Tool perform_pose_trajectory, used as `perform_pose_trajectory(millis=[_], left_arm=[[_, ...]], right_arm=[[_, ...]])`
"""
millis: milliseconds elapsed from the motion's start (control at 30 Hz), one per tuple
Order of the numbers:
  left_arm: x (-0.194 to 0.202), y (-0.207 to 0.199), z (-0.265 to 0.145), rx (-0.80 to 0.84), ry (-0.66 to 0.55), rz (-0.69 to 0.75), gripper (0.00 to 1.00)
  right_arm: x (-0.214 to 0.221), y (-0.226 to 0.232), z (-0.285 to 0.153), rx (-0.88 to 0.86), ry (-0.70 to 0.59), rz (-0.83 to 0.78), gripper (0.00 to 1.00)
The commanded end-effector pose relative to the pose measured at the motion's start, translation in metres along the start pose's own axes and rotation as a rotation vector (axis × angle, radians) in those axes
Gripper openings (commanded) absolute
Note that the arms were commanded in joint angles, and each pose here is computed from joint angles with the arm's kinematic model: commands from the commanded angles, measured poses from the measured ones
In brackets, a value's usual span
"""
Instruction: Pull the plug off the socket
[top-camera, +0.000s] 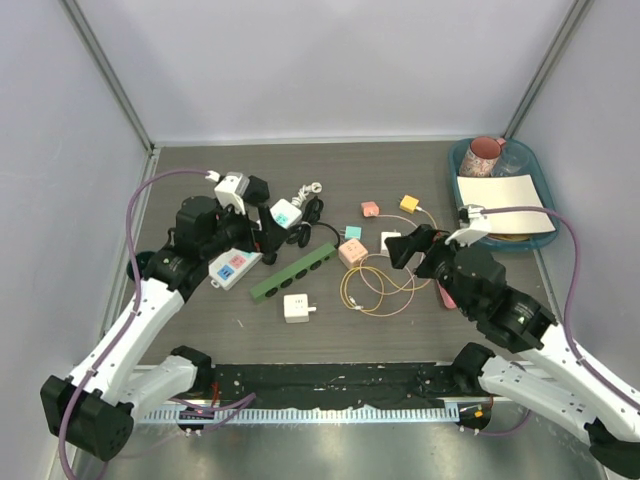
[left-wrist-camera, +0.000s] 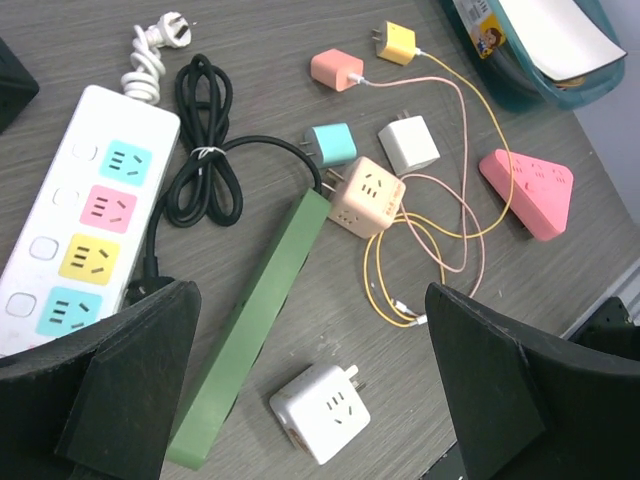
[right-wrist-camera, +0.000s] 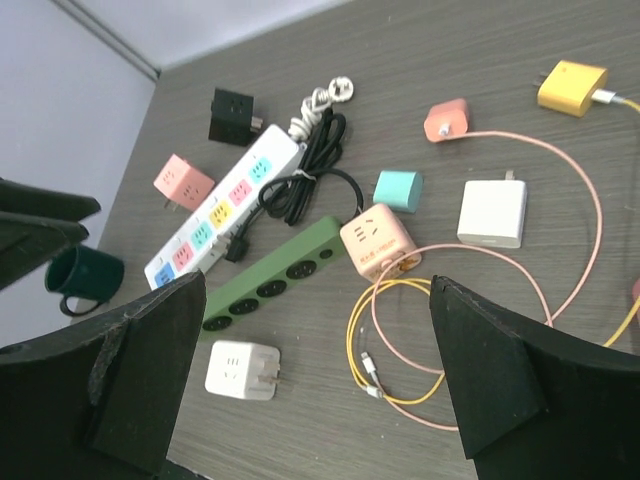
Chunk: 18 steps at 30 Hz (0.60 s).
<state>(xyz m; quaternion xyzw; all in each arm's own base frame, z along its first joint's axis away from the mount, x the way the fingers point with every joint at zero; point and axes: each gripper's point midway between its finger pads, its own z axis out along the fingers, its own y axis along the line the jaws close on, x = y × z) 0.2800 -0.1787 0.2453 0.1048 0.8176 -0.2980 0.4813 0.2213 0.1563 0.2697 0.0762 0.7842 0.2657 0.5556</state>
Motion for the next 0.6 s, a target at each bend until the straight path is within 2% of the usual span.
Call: perform_pose_trajectory(millis=[0,567], left_arm=[[-0.026,-0.029,-0.005,0.141,-0.099,0.036,1.00],[-0.030,-0.031,-0.012,0.136,-0.114,0.041,1.00]], right_arm=[[-0.026,-0.004,-0.007,0.031,-0.102,0.039,1.00],[-0.019,0.010,0.017,0.049,-0.038,-0.017,1.00]])
